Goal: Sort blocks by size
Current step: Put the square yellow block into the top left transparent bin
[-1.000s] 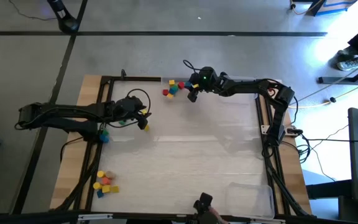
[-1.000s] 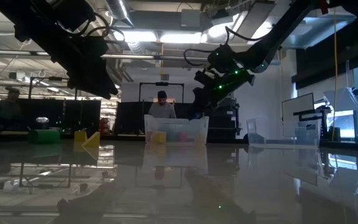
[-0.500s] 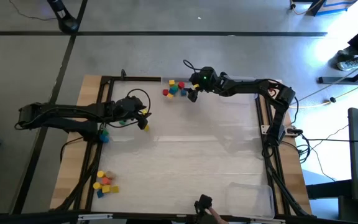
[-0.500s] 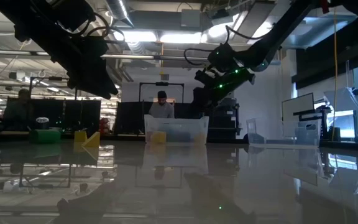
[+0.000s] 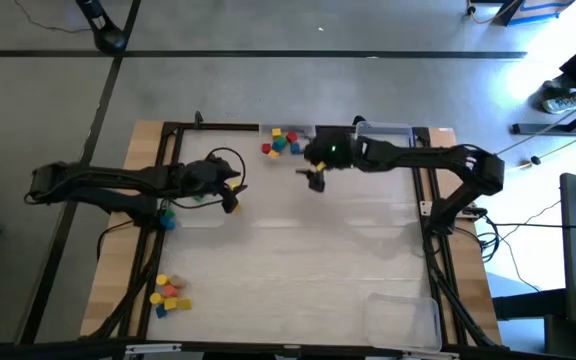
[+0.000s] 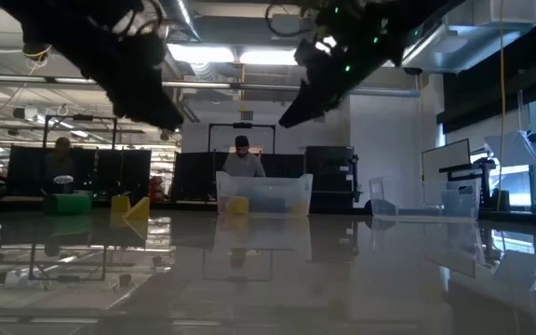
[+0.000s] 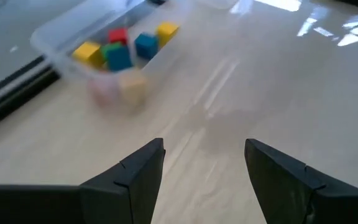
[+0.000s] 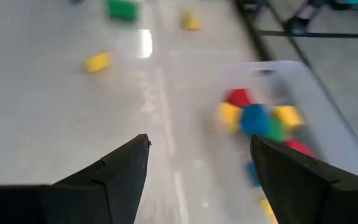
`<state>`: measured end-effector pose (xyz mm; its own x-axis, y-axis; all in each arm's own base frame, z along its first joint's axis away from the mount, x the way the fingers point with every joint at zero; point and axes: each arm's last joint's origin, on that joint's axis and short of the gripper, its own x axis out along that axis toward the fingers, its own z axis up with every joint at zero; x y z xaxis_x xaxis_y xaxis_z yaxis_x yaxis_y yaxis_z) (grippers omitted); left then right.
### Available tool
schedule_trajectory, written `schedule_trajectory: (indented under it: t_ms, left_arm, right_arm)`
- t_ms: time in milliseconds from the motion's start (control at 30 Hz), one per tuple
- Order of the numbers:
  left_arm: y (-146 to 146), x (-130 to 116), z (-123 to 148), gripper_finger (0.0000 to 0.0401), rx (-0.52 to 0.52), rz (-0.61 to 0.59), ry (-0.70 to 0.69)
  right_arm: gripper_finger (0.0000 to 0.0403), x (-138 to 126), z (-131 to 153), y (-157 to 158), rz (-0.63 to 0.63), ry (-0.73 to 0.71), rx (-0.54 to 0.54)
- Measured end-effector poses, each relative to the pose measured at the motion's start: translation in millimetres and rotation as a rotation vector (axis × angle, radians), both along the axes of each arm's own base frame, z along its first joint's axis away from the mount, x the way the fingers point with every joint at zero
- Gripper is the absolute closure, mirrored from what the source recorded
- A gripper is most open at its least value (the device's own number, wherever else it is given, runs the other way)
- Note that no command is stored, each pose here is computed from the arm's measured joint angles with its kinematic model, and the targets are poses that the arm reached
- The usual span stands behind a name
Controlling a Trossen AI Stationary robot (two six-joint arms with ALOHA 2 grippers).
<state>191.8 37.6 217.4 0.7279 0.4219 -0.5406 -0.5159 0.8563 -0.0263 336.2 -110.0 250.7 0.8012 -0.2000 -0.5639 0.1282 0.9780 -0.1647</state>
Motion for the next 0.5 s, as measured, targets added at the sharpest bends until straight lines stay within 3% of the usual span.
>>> schedule_trajectory:
  t_ms: [233, 500]
  left_arm:
    - [-27, 7, 30, 0.0189, 0.046, -0.176, 0.061]
    - [-64, 12, 44, 0.0189, -0.013, -0.253, 0.323]
  right_arm:
    - [0.0125, 4, -7, 48, 0.132, 0.112, 0.025]
    - [0.0125, 4, -11, 72, 0.177, 0.163, 0.028]
